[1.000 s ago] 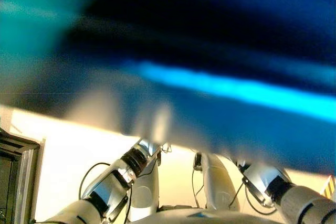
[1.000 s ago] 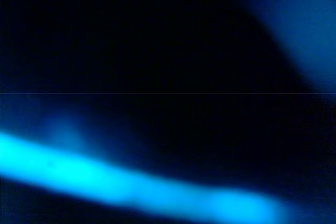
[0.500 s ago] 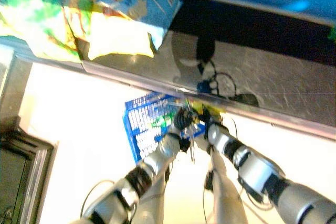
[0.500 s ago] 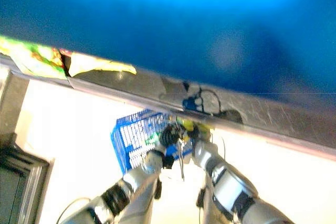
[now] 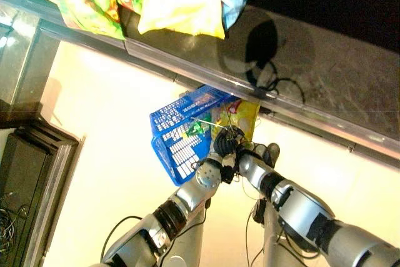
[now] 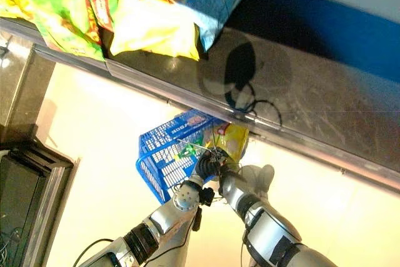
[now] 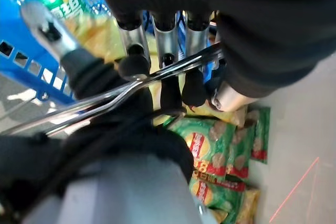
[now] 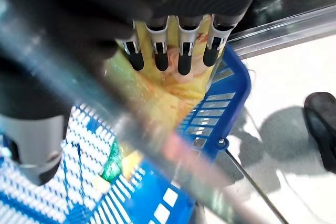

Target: Pick up the snacks into the basket

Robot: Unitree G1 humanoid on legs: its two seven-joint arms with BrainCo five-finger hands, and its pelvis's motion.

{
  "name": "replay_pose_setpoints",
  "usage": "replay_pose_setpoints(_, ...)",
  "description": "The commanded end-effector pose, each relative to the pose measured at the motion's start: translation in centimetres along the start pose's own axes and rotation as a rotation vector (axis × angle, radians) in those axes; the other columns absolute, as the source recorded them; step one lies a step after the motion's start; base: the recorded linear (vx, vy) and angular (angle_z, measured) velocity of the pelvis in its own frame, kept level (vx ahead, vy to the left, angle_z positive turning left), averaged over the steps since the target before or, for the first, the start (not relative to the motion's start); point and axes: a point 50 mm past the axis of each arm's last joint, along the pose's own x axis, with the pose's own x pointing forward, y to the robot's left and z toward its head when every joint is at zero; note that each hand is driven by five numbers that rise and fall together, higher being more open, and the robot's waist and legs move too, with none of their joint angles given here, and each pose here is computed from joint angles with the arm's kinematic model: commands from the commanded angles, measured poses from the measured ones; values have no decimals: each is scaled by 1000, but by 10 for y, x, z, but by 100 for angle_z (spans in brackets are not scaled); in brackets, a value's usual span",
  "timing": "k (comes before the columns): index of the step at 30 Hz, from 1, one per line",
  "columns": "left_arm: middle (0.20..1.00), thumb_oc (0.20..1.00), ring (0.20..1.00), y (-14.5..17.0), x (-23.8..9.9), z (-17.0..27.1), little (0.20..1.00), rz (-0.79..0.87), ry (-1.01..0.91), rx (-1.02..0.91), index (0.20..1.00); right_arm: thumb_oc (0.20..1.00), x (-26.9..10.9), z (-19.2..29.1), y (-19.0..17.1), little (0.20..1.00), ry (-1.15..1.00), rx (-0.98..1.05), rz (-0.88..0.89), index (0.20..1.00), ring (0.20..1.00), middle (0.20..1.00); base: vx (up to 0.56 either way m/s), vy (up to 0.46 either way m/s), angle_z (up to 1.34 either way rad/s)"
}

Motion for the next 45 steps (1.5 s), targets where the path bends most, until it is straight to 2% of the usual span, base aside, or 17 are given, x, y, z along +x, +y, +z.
replay_pose_setpoints(1, 200, 200, 200, -2, 17, 51, 200, -7, -221, 51, 200, 1000, -1, -11, -1, 1000, 51, 163, 2, 1000, 1000, 1000, 2, -8, -8)
replay_pose_setpoints(2, 200, 200, 200, -2, 17, 50, 200, -8, -220, 51, 200, 1000, -1, -11, 0, 1000, 52, 163, 3, 1000, 1000, 1000, 5, -12, -5)
replay_pose_setpoints(7, 200, 200, 200, 48, 13, 2, 200, 152, -49, 157, 200, 1000, -22, -65, 22, 1000, 208, 308, 39, 1000, 1000, 1000, 28, -15, -9)
replay_pose_setpoints(8, 200, 200, 200, 70, 3, -27, 200, 217, 60, 192, 200, 1000, -34, -93, 27, 1000, 289, 350, 43, 1000, 1000, 1000, 40, -11, -14)
replay_pose_setpoints(9, 200, 200, 200, 71, 3, -27, 200, 217, 60, 192, 200, 1000, -34, -93, 27, 1000, 289, 350, 43, 1000, 1000, 1000, 75, -14, -27)
replay_pose_setpoints(12, 200, 200, 200, 95, -18, -72, 200, 277, 246, 253, 200, 1000, -54, -127, 39, 1000, 394, 376, 70, 1000, 1000, 1000, 100, -18, -17)
replay_pose_setpoints(13, 200, 200, 200, 106, -33, -97, 200, 310, 365, 257, 200, 1000, -62, -141, 40, 1000, 441, 389, 65, 1000, 1000, 1000, 143, -29, -11)
replay_pose_setpoints(16, 200, 200, 200, 116, -66, -140, 200, 349, 570, 235, 200, 1000, -84, -167, 53, 1000, 543, 425, 80, 1000, 1000, 1000, 137, -39, -16)
replay_pose_setpoints(17, 200, 200, 200, 116, -66, -140, 200, 349, 570, 235, 200, 1000, -84, -167, 53, 1000, 543, 425, 80, 1000, 1000, 1000, 107, -25, -18)
replay_pose_setpoints(19, 200, 200, 200, 119, -99, -170, 200, 331, 722, 255, 200, 1000, -109, -189, 67, 1000, 637, 434, 114, 1000, 1000, 1000, 170, -21, -10)
replay_pose_setpoints(23, 200, 200, 200, 114, -139, -199, 200, 320, 898, 211, 200, 1000, -134, -207, 82, 1000, 726, 446, 160, 1000, 1000, 1000, 133, -16, -7)
replay_pose_setpoints(31, 200, 200, 200, 110, -183, -222, 200, 295, 1062, 252, 200, 1000, -175, -231, 99, 1000, 866, 487, 171, 1000, 1000, 1000, 69, -1, -7)
replay_pose_setpoints(34, 200, 200, 200, 112, -219, -236, 200, 307, 1214, 244, 200, 1000, -208, -250, 108, 1000, 1014, 485, 198, 1000, 1000, 1000, 15, 3, -12)
replay_pose_setpoints(39, 200, 200, 200, 110, -241, -242, 200, 333, 1290, 138, 200, 1000, -238, -265, 113, 1000, 1195, 564, 177, 1000, 1000, 1000, 46, 19, -10)
replay_pose_setpoints(45, 200, 200, 200, 94, -247, -246, 200, 332, 1315, 36, 200, 1000, -233, -256, 120, 1000, 1182, 622, 186, 1000, 1000, 1000, 27, 18, -6)
